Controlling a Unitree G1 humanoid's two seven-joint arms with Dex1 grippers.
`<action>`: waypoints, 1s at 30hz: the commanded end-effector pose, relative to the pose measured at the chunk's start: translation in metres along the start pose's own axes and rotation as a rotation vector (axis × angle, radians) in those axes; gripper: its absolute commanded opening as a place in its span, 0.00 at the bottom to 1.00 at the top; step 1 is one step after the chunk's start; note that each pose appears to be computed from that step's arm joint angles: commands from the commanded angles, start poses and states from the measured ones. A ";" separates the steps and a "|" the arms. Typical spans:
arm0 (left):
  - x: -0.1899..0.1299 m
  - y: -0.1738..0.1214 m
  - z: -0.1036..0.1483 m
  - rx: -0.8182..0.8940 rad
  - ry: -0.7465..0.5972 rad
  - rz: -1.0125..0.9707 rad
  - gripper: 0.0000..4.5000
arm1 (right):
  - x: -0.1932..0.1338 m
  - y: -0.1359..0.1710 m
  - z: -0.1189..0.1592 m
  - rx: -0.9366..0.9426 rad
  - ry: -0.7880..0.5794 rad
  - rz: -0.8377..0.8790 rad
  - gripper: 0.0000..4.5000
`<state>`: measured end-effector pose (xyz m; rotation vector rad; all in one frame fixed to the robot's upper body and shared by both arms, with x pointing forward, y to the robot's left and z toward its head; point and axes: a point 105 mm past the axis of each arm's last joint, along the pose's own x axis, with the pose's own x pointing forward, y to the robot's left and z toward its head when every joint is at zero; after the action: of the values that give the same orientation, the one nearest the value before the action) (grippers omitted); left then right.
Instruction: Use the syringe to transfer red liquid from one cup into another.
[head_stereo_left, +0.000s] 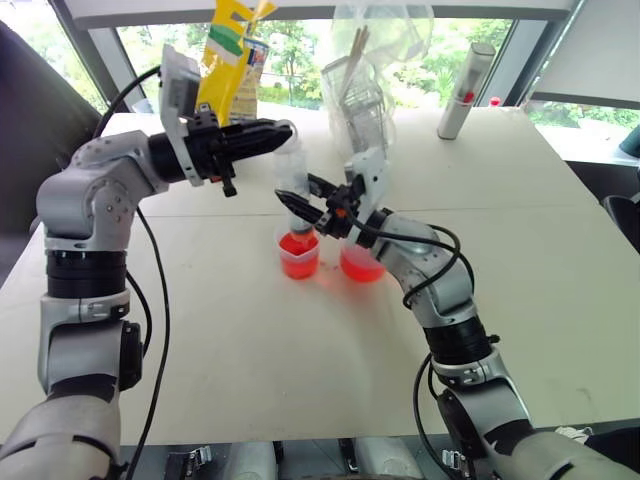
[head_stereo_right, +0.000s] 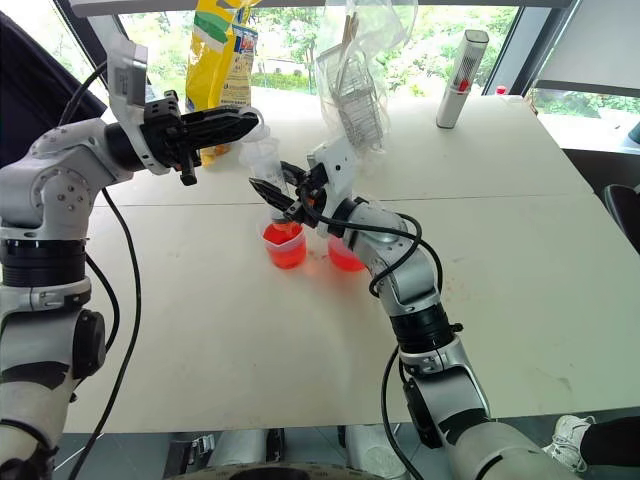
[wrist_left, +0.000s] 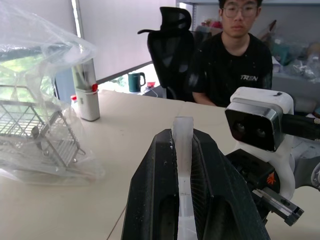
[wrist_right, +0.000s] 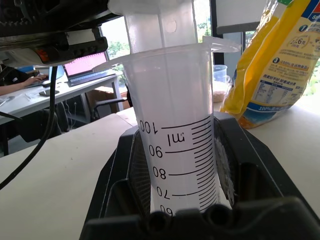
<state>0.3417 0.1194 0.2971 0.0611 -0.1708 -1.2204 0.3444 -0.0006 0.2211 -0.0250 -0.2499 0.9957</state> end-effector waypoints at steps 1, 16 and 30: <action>0.005 -0.007 -0.013 -0.009 0.054 -0.035 0.02 | 0.000 0.004 0.060 -0.084 -0.190 0.019 0.31; 0.008 -0.005 -0.001 -0.015 0.011 -0.037 0.49 | -0.002 0.007 0.052 -0.055 -0.159 0.029 0.31; -0.011 0.008 0.019 0.054 -0.014 0.043 0.99 | 0.000 0.004 0.046 -0.013 -0.149 0.021 0.31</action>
<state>0.3467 0.1220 0.2897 0.0668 -0.1146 -1.2079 0.3350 -0.0030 0.2470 0.0268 -0.3252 1.0058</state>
